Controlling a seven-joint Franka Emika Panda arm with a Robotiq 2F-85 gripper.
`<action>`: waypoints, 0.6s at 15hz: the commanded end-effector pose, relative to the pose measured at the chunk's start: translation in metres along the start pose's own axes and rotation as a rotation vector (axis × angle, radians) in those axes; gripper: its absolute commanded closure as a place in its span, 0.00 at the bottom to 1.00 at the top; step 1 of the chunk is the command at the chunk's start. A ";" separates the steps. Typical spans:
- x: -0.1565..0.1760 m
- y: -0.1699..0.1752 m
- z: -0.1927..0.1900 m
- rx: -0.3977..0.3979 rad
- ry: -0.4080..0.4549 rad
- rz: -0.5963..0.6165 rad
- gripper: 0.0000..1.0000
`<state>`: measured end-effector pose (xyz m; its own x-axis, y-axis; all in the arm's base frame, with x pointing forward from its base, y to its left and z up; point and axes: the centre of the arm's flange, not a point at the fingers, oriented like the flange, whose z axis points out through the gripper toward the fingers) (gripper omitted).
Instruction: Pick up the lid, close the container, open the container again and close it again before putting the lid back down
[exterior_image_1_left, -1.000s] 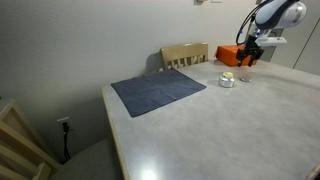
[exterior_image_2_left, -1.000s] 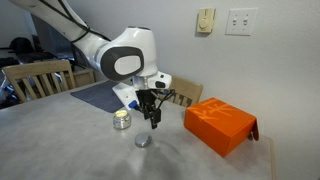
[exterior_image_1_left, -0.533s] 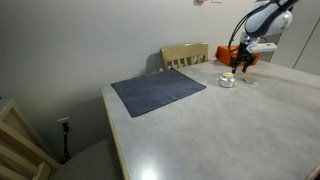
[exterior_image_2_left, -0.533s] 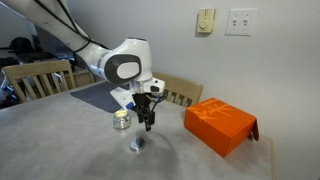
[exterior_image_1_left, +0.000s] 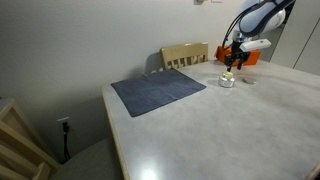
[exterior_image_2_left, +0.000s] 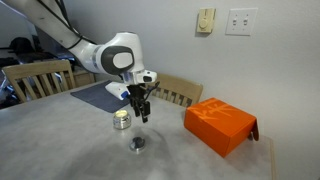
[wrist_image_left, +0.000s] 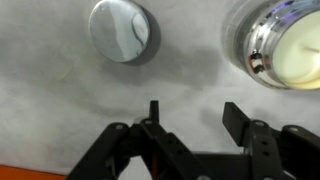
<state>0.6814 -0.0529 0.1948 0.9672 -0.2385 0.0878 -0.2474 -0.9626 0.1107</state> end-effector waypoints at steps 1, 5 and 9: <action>-0.029 -0.006 -0.039 -0.058 0.014 -0.009 0.57; -0.061 -0.022 -0.073 -0.059 0.008 -0.070 0.29; -0.052 -0.038 -0.071 -0.013 0.002 -0.101 0.24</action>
<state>0.6361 0.0059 0.2568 0.9873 -0.1391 0.0767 -0.1483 -0.9801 0.1319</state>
